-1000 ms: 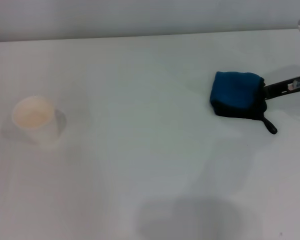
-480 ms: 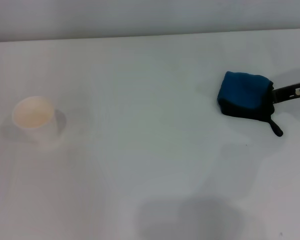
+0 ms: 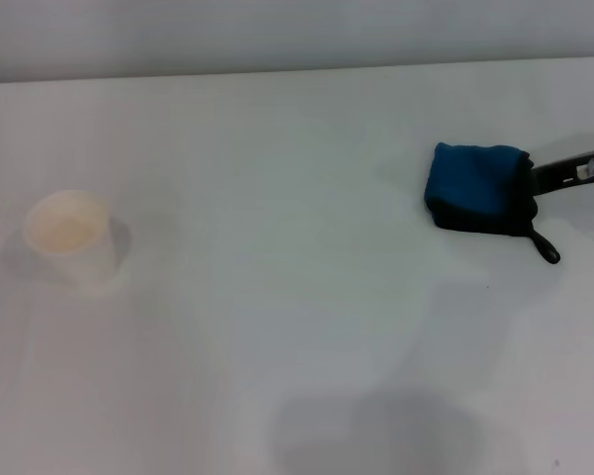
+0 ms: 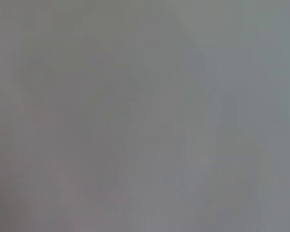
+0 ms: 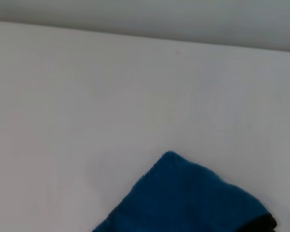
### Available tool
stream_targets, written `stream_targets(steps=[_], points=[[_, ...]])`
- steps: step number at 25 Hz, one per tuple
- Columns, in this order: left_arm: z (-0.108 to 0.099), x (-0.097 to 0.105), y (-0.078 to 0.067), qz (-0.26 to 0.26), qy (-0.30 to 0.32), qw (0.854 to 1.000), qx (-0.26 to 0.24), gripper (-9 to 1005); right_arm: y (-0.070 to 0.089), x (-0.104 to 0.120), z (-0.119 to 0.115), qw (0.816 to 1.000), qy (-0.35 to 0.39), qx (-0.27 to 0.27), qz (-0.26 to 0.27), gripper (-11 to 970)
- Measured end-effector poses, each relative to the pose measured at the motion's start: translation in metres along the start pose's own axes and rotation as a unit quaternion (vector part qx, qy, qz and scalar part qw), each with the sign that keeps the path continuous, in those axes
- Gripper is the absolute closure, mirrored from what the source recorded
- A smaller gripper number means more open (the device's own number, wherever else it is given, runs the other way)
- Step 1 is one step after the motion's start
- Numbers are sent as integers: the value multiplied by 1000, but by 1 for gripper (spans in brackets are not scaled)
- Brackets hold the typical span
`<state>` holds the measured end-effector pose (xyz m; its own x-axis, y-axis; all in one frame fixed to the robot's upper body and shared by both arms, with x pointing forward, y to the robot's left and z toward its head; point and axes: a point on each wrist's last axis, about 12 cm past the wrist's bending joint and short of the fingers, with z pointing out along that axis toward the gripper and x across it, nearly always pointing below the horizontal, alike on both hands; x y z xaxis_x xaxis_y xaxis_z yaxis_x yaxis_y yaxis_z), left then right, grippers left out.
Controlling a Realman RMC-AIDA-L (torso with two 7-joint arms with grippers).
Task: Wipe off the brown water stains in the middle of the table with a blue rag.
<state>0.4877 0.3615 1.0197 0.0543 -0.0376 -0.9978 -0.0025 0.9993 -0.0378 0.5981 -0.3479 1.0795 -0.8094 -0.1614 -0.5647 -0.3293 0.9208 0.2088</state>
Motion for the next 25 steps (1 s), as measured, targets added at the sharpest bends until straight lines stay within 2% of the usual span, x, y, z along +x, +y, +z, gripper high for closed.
stream_targets(steps=[3, 9, 14, 19, 25], points=[[1, 0, 0, 0, 0, 1000, 1, 121, -2, 0, -2, 1000, -8, -2, 7, 756], [1, 0, 0, 0, 0, 1000, 1, 122, -2, -2, -5, 1000, -18, -4, 9, 522], [1, -1, 0, -1, -1, 1000, 0, 122, 1, -7, -15, 999, -42, -23, -4, 276], [1, 0, 0, -2, 2, 1000, -2, 121, 2, -12, -33, 993, -103, -45, -18, 150], [2, 0, 0, -2, 0, 1000, -2, 122, -15, -3, -52, 983, -185, -19, -7, 153]])
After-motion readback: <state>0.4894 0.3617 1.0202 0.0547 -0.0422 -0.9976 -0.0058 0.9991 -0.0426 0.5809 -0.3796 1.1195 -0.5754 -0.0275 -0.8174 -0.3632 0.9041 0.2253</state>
